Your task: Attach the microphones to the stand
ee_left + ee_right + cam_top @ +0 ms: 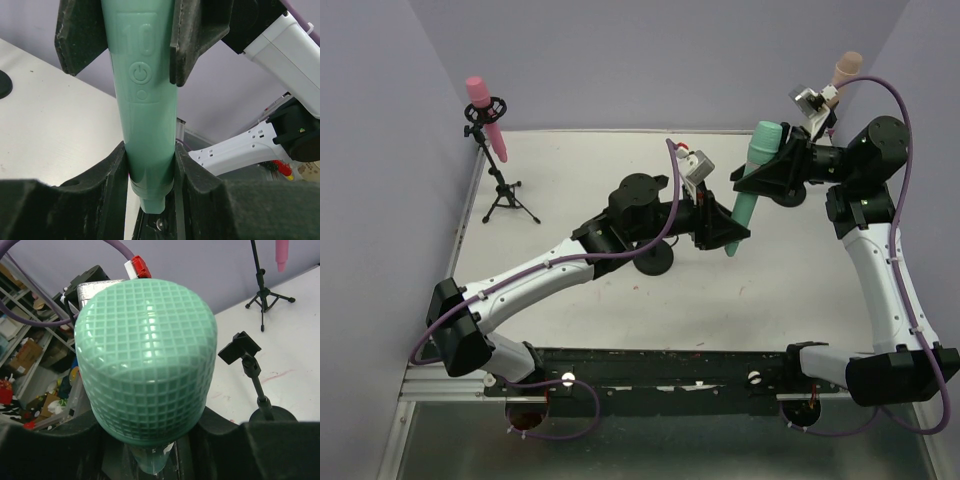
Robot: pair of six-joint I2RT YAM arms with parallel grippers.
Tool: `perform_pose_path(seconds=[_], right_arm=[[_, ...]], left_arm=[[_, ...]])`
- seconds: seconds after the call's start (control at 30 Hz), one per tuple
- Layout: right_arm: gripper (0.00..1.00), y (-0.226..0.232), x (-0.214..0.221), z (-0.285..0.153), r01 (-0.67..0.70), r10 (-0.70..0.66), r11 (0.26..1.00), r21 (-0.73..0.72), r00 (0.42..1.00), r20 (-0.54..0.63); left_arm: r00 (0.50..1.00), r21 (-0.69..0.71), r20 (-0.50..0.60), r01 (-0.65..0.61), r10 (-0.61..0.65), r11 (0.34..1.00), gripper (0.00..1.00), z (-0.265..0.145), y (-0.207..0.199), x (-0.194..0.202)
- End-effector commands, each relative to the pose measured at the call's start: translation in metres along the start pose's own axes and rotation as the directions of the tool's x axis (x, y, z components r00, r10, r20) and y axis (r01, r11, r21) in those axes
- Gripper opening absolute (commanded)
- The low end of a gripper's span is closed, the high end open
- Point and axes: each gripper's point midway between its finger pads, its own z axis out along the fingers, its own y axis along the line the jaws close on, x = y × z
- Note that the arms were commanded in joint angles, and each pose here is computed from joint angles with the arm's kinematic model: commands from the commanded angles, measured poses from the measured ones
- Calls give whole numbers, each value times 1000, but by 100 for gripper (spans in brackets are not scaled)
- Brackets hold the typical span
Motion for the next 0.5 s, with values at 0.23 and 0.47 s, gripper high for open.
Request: perform_pose_path(seconds=[0.23, 0.47], right_arm=[[18, 18, -8, -2, 91, -91, 995, -34, 996, -14], [18, -26, -23, 1, 207, -205, 970, 124, 978, -29]], left_arm=[[996, 13, 83, -46, 45, 999, 76, -42, -21, -26], [960, -213, 53, -259, 275, 942, 98, -144, -5, -19]])
